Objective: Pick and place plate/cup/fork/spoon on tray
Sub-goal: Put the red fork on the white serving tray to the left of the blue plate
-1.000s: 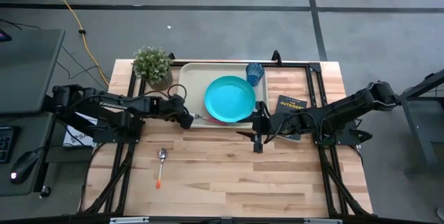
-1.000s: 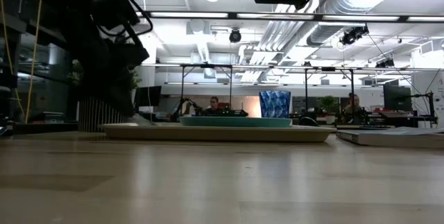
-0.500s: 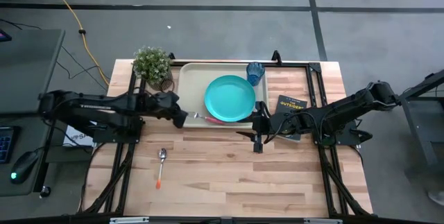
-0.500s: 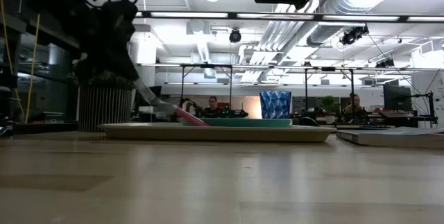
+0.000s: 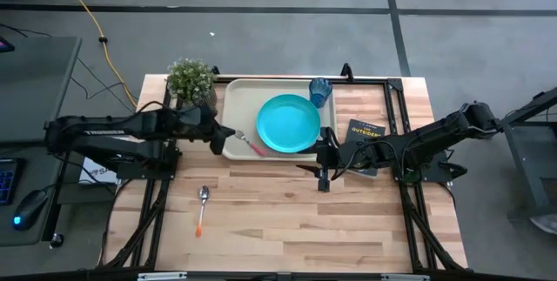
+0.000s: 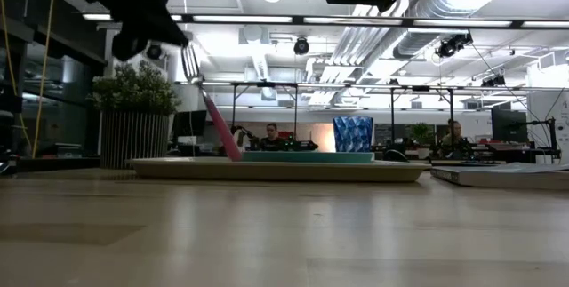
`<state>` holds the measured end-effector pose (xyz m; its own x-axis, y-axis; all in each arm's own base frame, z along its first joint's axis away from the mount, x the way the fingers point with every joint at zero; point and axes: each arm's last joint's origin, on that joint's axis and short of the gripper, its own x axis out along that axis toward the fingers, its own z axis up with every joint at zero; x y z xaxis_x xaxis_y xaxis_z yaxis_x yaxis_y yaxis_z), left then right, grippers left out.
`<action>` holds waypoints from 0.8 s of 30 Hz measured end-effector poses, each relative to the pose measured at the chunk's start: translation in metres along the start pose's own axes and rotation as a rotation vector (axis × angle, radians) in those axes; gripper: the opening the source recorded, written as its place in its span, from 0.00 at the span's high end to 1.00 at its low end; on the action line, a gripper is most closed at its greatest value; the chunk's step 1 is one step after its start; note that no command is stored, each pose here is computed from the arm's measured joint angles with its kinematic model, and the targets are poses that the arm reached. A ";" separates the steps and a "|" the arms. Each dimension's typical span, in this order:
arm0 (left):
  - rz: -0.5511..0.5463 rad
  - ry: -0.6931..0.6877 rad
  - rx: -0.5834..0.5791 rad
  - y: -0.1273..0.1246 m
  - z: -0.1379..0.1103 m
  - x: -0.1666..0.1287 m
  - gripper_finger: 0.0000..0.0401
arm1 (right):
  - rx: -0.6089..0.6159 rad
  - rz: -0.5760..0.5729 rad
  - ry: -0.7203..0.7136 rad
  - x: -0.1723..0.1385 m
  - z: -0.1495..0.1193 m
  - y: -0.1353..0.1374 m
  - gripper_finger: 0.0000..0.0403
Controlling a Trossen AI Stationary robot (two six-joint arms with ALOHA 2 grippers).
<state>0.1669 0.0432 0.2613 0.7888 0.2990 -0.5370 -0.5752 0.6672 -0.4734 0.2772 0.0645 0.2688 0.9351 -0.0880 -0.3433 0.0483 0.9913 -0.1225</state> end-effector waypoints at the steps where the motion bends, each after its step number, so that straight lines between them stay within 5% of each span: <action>1: 0.000 -0.016 0.010 -0.003 0.004 -0.003 1.00 | 0.000 0.000 0.000 0.000 0.000 0.000 0.56; 11: 0.174 -0.016 0.177 -0.020 0.038 -0.030 1.00 | 0.009 0.001 -0.027 0.000 0.003 0.000 0.56; 24: 0.308 0.072 0.299 -0.025 0.045 0.004 1.00 | 0.011 0.009 -0.020 0.000 0.002 0.000 0.56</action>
<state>0.1949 0.0586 0.3027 0.5668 0.4740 -0.6738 -0.6851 0.7255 -0.0659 0.2782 0.0649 0.2704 0.9425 -0.0771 -0.3253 0.0436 0.9931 -0.1090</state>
